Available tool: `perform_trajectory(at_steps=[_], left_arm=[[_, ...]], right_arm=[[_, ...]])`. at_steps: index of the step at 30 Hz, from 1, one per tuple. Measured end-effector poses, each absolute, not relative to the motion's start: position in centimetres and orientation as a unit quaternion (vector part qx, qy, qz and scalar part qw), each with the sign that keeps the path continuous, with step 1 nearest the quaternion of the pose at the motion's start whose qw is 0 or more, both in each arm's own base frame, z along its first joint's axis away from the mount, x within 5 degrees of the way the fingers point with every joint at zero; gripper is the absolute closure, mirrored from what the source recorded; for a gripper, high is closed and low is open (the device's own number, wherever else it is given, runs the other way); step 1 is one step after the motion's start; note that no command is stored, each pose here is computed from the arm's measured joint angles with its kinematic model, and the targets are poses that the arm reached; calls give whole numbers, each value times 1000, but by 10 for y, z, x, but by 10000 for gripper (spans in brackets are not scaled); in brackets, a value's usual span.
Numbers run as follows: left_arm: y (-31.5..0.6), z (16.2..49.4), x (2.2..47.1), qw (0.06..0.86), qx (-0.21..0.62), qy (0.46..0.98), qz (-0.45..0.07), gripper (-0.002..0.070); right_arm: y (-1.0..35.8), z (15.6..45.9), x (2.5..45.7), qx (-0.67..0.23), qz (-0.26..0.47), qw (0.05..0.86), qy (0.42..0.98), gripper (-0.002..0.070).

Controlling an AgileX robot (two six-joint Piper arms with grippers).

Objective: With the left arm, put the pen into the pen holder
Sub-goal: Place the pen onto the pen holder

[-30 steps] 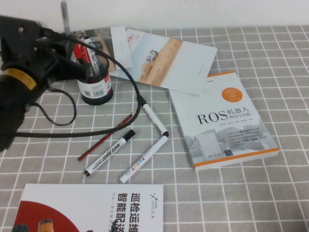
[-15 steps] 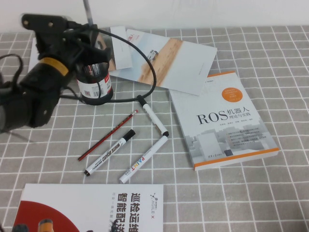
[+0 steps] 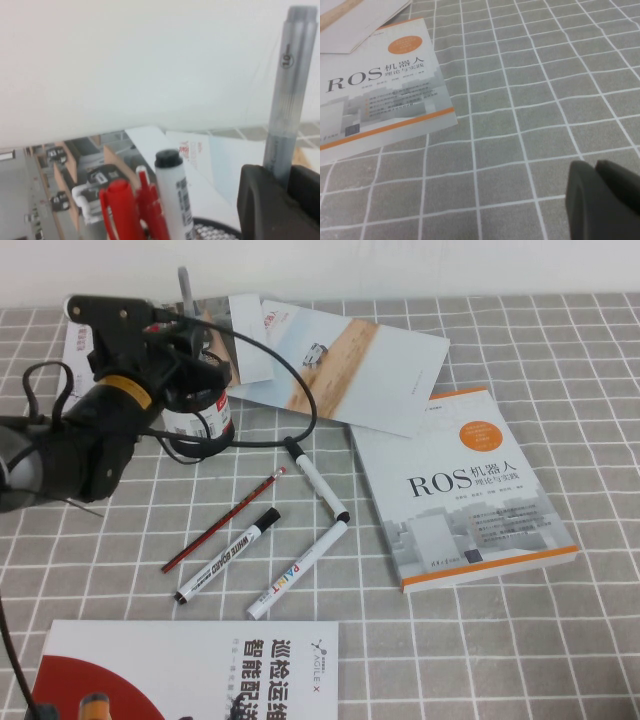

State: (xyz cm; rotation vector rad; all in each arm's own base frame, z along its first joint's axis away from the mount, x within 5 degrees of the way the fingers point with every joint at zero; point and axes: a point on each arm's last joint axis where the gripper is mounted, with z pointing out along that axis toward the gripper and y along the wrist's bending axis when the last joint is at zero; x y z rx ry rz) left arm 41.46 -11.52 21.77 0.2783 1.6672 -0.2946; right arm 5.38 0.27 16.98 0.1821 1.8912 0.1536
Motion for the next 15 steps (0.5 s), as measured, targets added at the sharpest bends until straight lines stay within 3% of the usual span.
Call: perform_trajectory(at_steps=[9, 15], left_arm=[[-114, 214, 422, 648, 149, 740, -99, 603], [-114, 215, 425, 648, 149, 741, -97, 409]], right_arm=[[3, 170, 54, 78, 66, 579, 809, 691], [3, 170, 54, 78, 66, 579, 809, 691]])
